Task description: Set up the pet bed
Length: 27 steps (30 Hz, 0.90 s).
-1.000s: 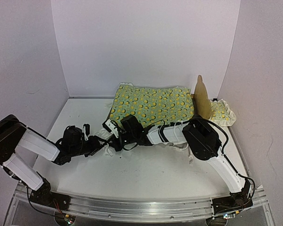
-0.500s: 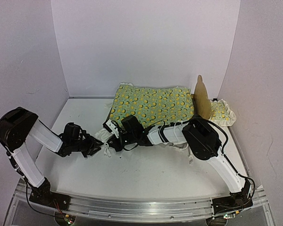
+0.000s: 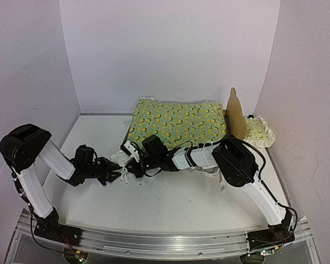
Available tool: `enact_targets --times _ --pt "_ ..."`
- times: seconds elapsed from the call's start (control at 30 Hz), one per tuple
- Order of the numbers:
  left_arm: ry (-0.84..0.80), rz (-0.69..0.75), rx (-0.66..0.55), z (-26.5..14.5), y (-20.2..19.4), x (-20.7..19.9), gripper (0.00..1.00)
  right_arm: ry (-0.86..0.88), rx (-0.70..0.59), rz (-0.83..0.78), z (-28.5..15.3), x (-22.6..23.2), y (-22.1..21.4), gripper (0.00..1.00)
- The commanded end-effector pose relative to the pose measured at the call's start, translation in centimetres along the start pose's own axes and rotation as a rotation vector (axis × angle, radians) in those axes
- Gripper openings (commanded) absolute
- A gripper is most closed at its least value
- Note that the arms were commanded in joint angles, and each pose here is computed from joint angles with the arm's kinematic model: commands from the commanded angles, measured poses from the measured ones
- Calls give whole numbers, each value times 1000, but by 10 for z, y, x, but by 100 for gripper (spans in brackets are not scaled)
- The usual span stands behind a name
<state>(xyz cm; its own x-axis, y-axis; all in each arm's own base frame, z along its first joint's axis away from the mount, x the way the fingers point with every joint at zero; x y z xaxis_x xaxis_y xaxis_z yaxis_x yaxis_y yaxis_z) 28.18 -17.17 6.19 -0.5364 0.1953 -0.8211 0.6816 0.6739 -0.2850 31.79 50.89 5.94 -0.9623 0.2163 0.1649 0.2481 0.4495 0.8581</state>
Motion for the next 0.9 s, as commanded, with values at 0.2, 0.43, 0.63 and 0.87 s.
enact_targets --times 0.2,0.43,0.63,0.87 --pt "-96 -126 82 11 -7 -2 19 8 -38 -32 -4 0 9 0" --pt "-122 -134 90 14 -10 -4 16 5 -41 -35 -4 1 11 0" --pt "-133 -126 72 12 -9 -1 0 -45 -36 12 -12 0 18 0" --pt "-151 -114 76 11 -9 1 0 -155 27 144 -43 1 36 13"
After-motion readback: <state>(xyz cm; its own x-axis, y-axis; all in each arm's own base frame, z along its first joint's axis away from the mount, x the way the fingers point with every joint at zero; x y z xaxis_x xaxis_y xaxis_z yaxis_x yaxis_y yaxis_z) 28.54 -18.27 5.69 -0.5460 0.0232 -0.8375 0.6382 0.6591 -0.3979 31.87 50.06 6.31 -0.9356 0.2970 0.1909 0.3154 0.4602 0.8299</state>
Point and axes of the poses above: each gripper's point midway between its finger pads, its own z axis out along the fingers, its own x axis along the line the jaws close on, y = z × x, the point moved 7 cm from there along -z, back along the fingers, and after that the axes turned 6 degrees about -z, right-handed, at the moved point
